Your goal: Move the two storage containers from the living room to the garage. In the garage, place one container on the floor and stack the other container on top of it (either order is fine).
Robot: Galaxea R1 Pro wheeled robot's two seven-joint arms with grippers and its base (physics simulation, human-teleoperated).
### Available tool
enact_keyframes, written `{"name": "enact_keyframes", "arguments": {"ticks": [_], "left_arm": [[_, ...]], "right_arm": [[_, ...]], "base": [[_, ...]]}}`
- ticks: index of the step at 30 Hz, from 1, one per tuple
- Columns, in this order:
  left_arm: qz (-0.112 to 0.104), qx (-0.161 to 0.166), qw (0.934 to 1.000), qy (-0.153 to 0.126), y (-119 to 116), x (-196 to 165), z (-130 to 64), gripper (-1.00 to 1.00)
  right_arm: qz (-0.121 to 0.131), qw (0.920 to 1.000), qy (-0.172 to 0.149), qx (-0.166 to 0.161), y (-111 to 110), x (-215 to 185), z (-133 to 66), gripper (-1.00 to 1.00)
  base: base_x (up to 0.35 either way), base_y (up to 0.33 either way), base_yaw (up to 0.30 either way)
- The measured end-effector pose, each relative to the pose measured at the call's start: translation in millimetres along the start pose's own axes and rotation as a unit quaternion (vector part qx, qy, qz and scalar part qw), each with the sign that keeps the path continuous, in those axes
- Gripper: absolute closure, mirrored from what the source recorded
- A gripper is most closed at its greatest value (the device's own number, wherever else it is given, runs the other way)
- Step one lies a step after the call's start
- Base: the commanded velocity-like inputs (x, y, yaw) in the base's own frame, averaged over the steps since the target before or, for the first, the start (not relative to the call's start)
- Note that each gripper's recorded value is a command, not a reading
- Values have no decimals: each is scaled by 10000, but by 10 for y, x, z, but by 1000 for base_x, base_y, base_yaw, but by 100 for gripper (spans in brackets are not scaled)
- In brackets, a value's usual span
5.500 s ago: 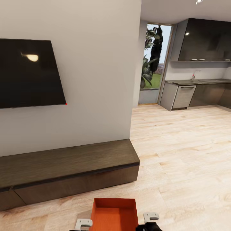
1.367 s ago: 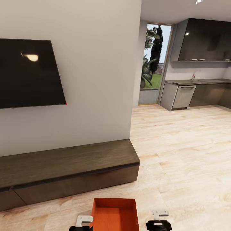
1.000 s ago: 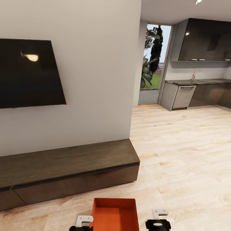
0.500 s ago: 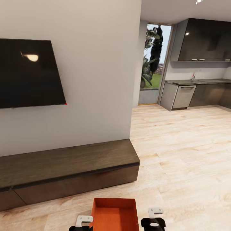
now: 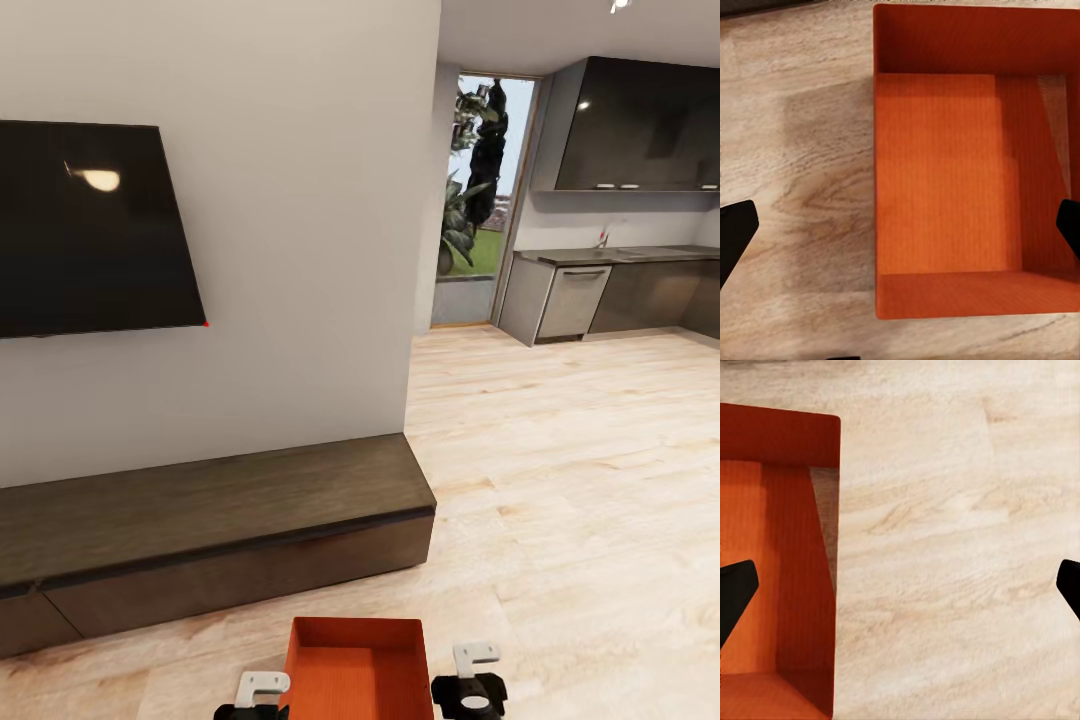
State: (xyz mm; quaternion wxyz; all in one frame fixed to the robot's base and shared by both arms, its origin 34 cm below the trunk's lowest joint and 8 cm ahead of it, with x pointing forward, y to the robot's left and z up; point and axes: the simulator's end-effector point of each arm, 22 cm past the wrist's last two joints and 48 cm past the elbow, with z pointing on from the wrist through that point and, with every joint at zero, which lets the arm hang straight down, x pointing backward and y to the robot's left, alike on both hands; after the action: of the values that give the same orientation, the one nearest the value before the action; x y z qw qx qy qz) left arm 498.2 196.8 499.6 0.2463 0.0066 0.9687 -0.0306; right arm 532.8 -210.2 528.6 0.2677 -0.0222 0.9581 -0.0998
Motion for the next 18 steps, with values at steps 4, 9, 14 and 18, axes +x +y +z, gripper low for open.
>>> {"name": "enact_keyframes", "arguments": {"ticks": [4,9,14,18], "left_arm": [[-1,-2,10000,3,1,2,0,-100],[-6,-4,10000,13,2,7,0,-100],[-10,-4,10000,16,2,8,0,-100],[-13,-5,10000,17,3,9,0,-100]], "right_arm": [[-56,10000,44,-21,28,53,-5,-100],[-74,9999,97,-35,47,107,-9,-100],[-59,9999,114,-28,37,118,-7,-100],[-58,9999,119,-28,36,123,-6,-100]], "base": [[0,0,0],[0,0,0],[0,0,0],[0,0,0]]}}
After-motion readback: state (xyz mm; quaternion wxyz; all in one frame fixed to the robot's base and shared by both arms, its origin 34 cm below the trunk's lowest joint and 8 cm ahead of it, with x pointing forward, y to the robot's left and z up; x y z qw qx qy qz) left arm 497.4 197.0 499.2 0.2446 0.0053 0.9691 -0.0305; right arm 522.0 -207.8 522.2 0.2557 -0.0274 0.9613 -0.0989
